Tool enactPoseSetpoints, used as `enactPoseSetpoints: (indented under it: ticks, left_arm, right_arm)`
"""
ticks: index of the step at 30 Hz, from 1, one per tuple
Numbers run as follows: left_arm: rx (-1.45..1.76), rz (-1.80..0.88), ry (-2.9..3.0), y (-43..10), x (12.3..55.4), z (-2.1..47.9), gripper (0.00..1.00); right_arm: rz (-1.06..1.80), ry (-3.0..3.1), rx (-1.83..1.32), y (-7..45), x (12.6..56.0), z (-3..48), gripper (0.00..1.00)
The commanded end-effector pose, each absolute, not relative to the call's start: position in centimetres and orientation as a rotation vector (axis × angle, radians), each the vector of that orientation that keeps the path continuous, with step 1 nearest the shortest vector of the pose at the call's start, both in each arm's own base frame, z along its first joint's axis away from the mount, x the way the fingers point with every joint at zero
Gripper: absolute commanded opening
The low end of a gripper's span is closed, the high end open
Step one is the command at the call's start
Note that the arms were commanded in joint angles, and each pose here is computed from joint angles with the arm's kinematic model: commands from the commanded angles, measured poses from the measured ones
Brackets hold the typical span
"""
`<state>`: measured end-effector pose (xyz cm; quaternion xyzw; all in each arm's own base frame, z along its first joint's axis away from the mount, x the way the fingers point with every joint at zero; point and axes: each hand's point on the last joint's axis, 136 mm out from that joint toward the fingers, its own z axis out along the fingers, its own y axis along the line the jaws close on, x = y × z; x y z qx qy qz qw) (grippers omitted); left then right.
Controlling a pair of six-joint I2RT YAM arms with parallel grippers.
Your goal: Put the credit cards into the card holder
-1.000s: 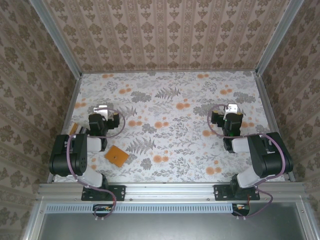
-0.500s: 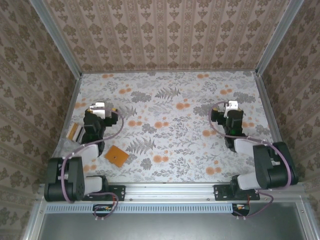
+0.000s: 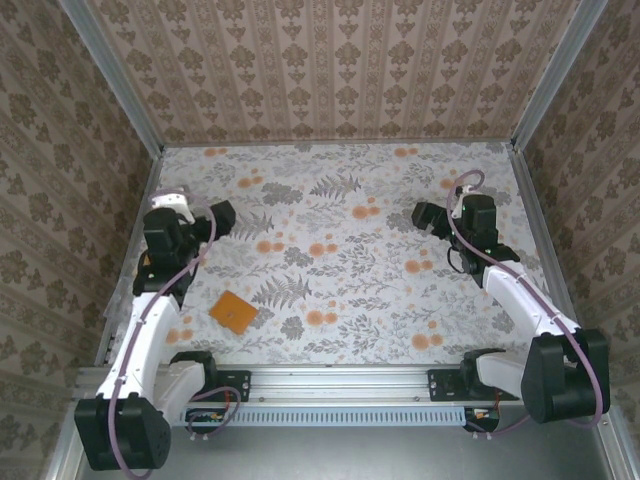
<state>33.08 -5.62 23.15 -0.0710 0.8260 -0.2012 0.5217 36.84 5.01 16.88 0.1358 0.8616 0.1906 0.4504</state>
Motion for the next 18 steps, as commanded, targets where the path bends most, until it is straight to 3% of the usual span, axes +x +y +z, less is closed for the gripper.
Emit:
enactPoseSetpoints:
  ticks: [1, 9, 18]
  left_arm:
    - [-0.214, -0.71, 2.28, -9.9, 28.3, 18.1, 1.0]
    - [-0.453, -0.463, 2.593, -9.5, 21.5, 9.8, 1.0]
    - [-0.565, -0.466, 2.702, -9.7, 20.0, 6.1, 1.0]
  right_arm:
    - [0.833, 2.192, 0.248, 10.4, 35.5, 18.2, 1.0]
    - [0.81, 2.276, 0.157, 13.3, 34.2, 17.8, 1.0]
    - [0.811, 2.336, 0.132, 15.3, 33.6, 16.6, 1.0]
